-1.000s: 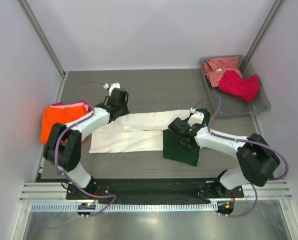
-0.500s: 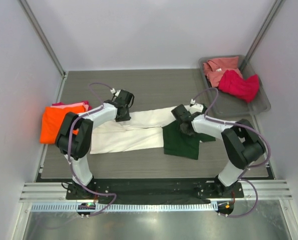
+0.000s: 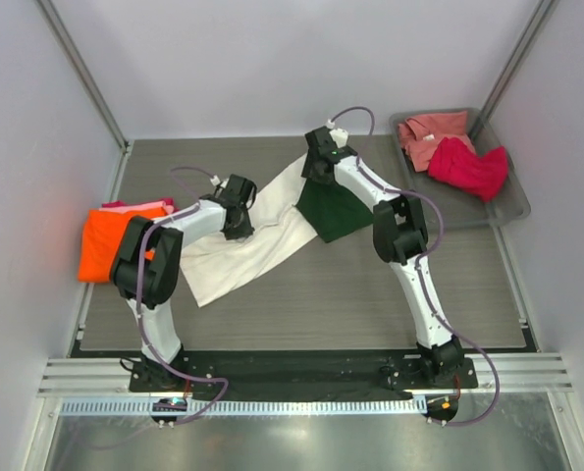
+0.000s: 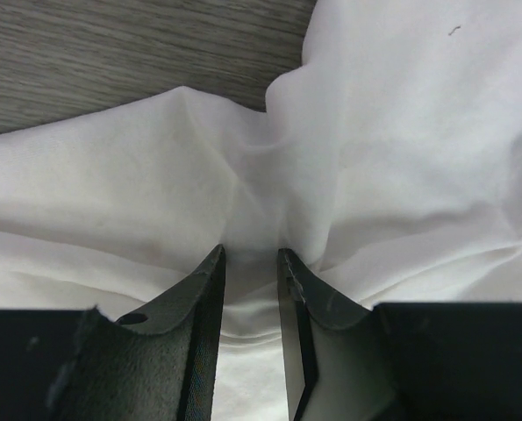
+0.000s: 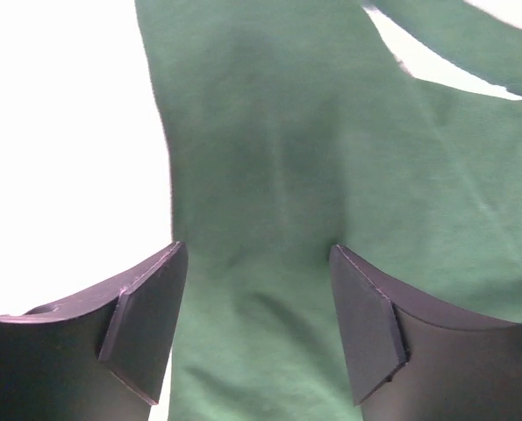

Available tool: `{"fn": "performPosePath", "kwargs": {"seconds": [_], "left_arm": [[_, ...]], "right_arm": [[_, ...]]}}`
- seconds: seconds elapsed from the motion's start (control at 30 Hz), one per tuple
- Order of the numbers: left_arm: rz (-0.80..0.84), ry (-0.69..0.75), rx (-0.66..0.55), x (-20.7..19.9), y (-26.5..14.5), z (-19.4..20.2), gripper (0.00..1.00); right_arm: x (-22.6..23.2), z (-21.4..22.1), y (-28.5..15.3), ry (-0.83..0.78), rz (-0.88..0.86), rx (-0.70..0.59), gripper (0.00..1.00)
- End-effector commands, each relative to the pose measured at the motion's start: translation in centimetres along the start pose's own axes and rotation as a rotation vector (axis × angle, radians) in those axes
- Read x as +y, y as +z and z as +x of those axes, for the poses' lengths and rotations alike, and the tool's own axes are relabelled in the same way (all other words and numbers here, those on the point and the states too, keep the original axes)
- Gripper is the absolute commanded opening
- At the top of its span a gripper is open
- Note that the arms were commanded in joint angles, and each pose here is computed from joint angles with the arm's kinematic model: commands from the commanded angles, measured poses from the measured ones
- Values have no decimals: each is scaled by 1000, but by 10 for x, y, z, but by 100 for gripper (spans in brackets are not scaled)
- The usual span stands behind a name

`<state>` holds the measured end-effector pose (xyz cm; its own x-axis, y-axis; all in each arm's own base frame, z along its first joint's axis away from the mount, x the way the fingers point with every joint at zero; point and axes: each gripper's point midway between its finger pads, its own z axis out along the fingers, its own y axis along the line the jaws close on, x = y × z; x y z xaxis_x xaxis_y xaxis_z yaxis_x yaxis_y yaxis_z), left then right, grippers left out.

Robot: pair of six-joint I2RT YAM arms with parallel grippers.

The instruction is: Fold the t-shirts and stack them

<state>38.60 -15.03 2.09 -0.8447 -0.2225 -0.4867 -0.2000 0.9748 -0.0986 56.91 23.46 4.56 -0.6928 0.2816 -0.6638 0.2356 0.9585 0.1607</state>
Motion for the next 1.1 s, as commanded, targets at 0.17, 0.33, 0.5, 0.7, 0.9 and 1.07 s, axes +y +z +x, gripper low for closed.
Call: {"fn": "performPosePath", "kwargs": {"seconds": [0.17,0.33,0.5,0.7,0.9,1.07], "left_arm": [[136,-108,163,-26,-11,70,32],[179,-206,59,-64,-34,81,34],[86,-201,-112,-48,-61,44,45],[-9,-86,-225,-12,-109,9,54],[-22,-107,-153,25,-93,20,53],[-42,-127,-94,42,-73,39,51]], "right_arm": [[3,-1,-19,-61,-118,116,73],[-12,0,-27,-86,-117,132,73],[-33,-17,-60,-128,-88,37,79],[-62,-24,-122,-96,-99,-72,82],[-95,22,-135,18,-63,-28,67],[-106,46,-128,76,-49,-5,59]]}}
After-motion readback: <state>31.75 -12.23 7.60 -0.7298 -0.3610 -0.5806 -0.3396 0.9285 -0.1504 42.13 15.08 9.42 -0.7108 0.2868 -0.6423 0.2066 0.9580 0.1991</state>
